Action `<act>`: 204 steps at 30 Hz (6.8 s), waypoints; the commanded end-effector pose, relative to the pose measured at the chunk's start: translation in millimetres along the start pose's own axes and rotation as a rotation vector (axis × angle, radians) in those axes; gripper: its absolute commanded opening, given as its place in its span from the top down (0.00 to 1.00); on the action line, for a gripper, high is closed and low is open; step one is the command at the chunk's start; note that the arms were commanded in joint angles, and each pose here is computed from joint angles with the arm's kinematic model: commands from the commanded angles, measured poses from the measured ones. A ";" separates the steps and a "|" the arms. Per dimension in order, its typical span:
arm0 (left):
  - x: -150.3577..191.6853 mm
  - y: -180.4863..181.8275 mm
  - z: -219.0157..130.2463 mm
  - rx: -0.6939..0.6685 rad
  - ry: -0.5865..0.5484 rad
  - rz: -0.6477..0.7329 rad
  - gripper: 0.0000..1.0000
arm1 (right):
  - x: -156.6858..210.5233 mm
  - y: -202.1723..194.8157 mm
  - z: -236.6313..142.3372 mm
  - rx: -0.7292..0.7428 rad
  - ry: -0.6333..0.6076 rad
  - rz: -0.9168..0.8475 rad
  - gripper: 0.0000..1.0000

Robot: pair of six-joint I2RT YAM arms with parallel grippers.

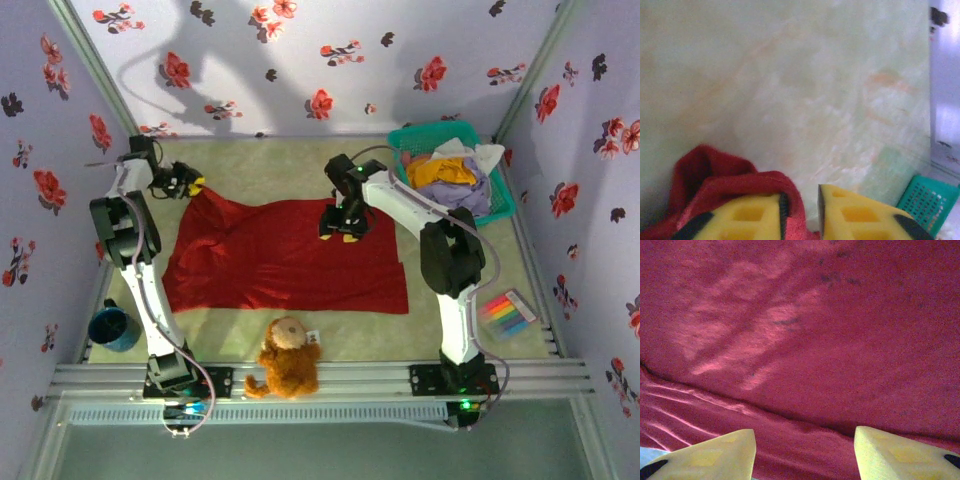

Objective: Fold and stack the t-shirts

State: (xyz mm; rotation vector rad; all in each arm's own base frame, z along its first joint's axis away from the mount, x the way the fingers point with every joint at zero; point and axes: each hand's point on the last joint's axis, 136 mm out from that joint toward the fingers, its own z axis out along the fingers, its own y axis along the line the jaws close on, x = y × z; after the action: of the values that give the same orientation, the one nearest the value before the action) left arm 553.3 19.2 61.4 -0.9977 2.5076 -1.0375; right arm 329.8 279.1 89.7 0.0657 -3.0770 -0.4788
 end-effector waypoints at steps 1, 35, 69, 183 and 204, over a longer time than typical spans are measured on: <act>-23.6 -44.8 -27.1 0.188 -0.131 0.026 0.65 | 1.5 -2.4 -15.3 -0.004 -0.038 0.011 0.44; 159.8 83.8 -30.7 -0.358 0.328 0.440 0.62 | -51.4 112.3 33.9 -0.258 -0.066 -0.027 0.44; 126.0 85.7 -53.4 -0.480 0.021 0.305 1.00 | -56.4 131.7 59.8 -0.297 -0.076 -0.011 0.44; 97.3 181.4 -136.0 -0.539 -0.028 0.023 1.00 | -12.4 40.6 93.9 -0.245 -0.030 0.144 0.44; 113.1 186.9 -106.1 -0.486 0.082 -0.015 0.74 | -15.4 42.3 89.9 -0.246 -0.036 0.137 0.44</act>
State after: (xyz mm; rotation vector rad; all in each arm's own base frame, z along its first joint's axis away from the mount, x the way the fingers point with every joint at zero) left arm 335.1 100.5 20.9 -1.0831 2.8476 -0.4669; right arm 346.7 362.1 32.9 -0.1265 -2.9933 -0.9669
